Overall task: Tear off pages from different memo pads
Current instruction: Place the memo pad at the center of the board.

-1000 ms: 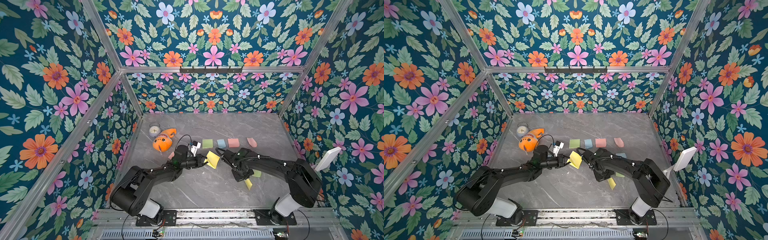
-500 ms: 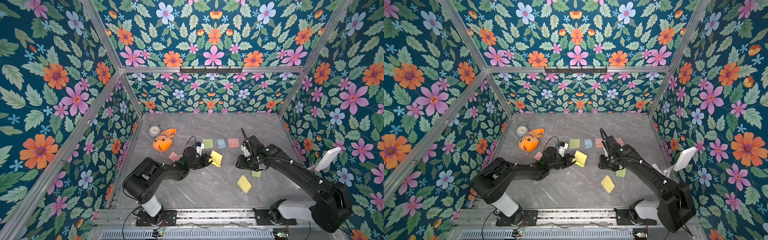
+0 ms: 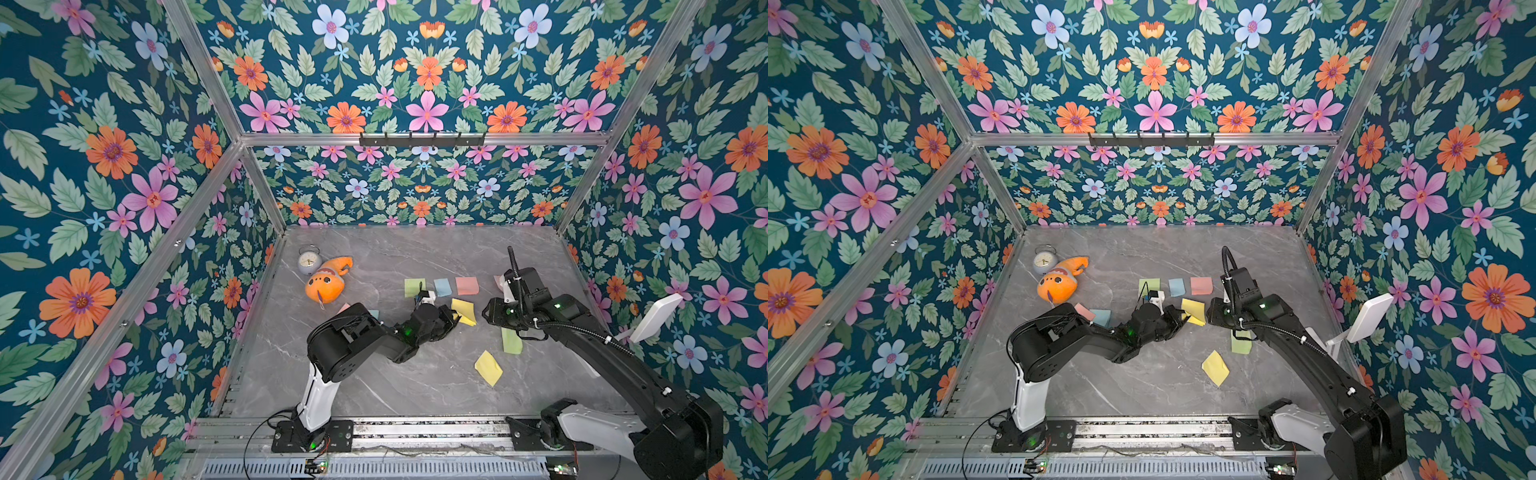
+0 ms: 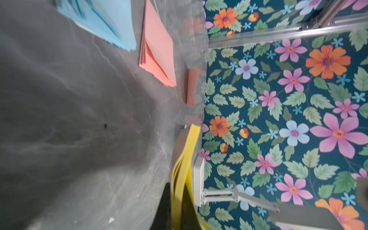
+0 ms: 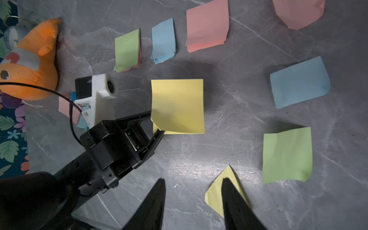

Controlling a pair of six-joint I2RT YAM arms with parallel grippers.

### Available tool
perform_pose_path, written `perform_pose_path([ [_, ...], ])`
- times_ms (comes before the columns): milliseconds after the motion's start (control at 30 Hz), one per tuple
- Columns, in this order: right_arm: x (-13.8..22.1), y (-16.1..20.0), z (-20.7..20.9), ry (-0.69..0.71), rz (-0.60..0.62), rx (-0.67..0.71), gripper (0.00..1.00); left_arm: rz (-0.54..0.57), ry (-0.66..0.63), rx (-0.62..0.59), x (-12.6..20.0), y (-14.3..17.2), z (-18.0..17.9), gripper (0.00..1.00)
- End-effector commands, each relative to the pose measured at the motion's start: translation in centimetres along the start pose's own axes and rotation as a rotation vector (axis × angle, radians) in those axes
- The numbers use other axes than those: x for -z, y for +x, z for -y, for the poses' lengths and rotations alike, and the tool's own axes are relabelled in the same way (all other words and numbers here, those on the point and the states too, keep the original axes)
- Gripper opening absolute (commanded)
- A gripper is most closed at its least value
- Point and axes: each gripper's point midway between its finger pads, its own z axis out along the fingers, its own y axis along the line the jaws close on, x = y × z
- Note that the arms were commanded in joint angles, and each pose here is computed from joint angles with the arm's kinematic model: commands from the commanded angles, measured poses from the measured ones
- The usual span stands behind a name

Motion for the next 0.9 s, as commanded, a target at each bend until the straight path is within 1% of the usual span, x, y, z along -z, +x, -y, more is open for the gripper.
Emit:
perform_pose_path([
  [0,-0.2,-0.6,0.2,0.010,0.031,0.001,0.47,0.006,-0.060,-0.004,-1.0,0.1,-0.4,0.09],
  [67,-0.5,-0.6,0.1,0.005,0.031,0.002,0.47,-0.070,-0.116,-0.060,-1.7,1.5,-0.6,0.22],
  [100,-0.5,-0.7,0.0,0.001,0.033,0.001,0.47,-0.110,-0.156,-0.084,-1.8,2.1,-1.2,0.24],
  [167,-0.5,-1.1,-0.5,-0.022,0.046,0.002,0.47,-0.165,-0.209,-0.075,-1.5,3.1,-2.5,0.26],
  [233,-0.5,-1.5,-0.8,-0.036,0.058,0.003,0.47,-0.174,-0.223,-0.041,-1.0,3.3,-3.4,0.27],
  [333,-0.9,-1.9,-1.3,-0.050,0.061,0.008,0.47,-0.184,-0.246,-0.024,-0.4,2.8,-3.8,0.28],
  [367,-1.1,-2.0,-1.4,-0.052,0.058,0.011,0.47,-0.171,-0.258,-0.018,0.2,2.4,-3.9,0.28],
  [433,-1.5,-1.9,-1.6,-0.056,0.043,0.014,0.46,-0.133,-0.259,-0.037,1.1,1.3,-3.3,0.34],
  [500,-2.1,-1.6,-1.5,-0.052,0.023,0.016,0.46,-0.129,-0.257,-0.078,1.8,0.7,-2.4,0.38],
  [600,-3.4,-0.8,-2.0,-0.068,-0.022,0.003,0.45,-0.101,-0.272,-0.160,3.5,-1.2,-1.5,0.39],
  [633,-3.9,-0.3,-2.5,-0.068,-0.038,0.007,0.45,-0.092,-0.289,-0.207,4.4,-2.0,-1.5,0.40],
  [700,-4.9,0.6,-3.9,-0.057,-0.067,0.030,0.44,-0.085,-0.370,-0.329,6.5,-4.0,-2.2,0.41],
  [767,-6.2,1.6,-5.4,-0.049,-0.104,0.010,0.45,-0.078,-0.506,-0.447,9.4,-6.6,-4.6,0.42],
  [867,-8.5,2.5,-8.2,-0.081,-0.100,-0.042,0.45,-0.080,-0.643,-0.480,14.2,-10.2,-8.2,0.45],
])
